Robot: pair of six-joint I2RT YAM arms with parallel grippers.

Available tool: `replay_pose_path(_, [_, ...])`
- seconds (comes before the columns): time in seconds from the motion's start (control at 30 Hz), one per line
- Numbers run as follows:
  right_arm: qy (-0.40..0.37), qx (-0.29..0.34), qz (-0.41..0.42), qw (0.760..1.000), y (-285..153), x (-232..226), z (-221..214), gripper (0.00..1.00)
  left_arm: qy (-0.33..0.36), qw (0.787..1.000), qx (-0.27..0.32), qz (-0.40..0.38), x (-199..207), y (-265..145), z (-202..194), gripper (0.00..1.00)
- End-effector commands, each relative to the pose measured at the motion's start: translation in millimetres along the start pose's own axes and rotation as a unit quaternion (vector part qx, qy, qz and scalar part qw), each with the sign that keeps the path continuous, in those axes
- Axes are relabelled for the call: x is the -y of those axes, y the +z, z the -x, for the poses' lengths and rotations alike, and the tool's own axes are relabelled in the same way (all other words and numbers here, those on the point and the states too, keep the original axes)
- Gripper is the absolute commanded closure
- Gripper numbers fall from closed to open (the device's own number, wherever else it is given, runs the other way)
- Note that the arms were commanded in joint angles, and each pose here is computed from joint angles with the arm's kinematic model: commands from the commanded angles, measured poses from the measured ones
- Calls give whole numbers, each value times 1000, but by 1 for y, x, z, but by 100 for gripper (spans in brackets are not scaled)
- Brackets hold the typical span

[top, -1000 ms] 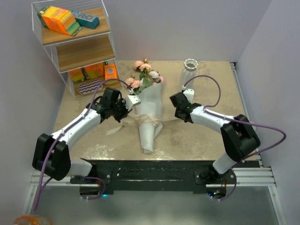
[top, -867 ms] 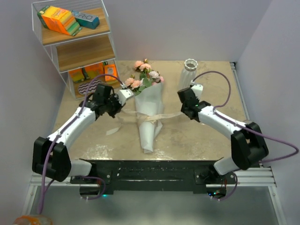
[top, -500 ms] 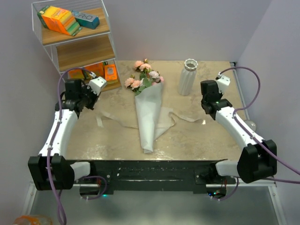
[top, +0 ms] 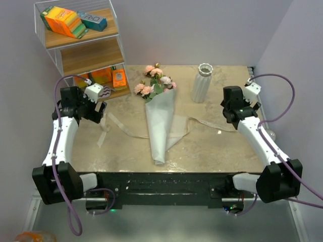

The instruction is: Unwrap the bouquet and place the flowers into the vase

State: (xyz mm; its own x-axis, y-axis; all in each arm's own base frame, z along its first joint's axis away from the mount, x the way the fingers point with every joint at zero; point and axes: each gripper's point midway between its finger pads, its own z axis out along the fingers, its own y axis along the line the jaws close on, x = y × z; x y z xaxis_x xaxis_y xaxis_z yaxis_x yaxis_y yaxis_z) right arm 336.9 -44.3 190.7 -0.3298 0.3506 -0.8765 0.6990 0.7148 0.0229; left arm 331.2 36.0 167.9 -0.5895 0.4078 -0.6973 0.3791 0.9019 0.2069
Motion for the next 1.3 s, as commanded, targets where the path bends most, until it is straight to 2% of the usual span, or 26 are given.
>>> replay_pose_path(0.0, [25,50,73,996,-33,-23,40,1,3,996,57,-67,21,-18,44,1])
replay_pose_path(0.13, [-15,79,186,979,-79,-77,44,1,34,988,81,-128,64,-20,72,1])
replay_pose_path(0.27, [-32,59,316,946,-120,-127,27,1,60,976,106,-181,112,-12,97,1])
replay_pose_path(0.4, [-49,35,412,909,-147,-154,-5,2,75,963,99,-239,148,13,109,1])
replay_pose_path(0.63, [-128,6,427,895,-166,-160,-66,2,77,952,95,-281,174,66,108,1])
replay_pose_path(0.7, [-130,5,428,894,-165,-156,-70,2,81,949,95,-291,177,82,107,2])
replay_pose_path(0.77, [-134,4,434,891,-168,-155,-72,2,102,936,122,-313,184,88,113,4])
replay_pose_path(0.93, [-144,3,443,885,-170,-152,-75,2,153,903,180,-358,200,104,120,1])
replay_pose_path(1.17, [-149,2,455,878,-176,-160,-72,2,155,886,160,-406,204,142,125,1])
replay_pose_path(1.27, [-151,5,455,878,-178,-164,-67,3,135,883,143,-426,195,165,121,1])
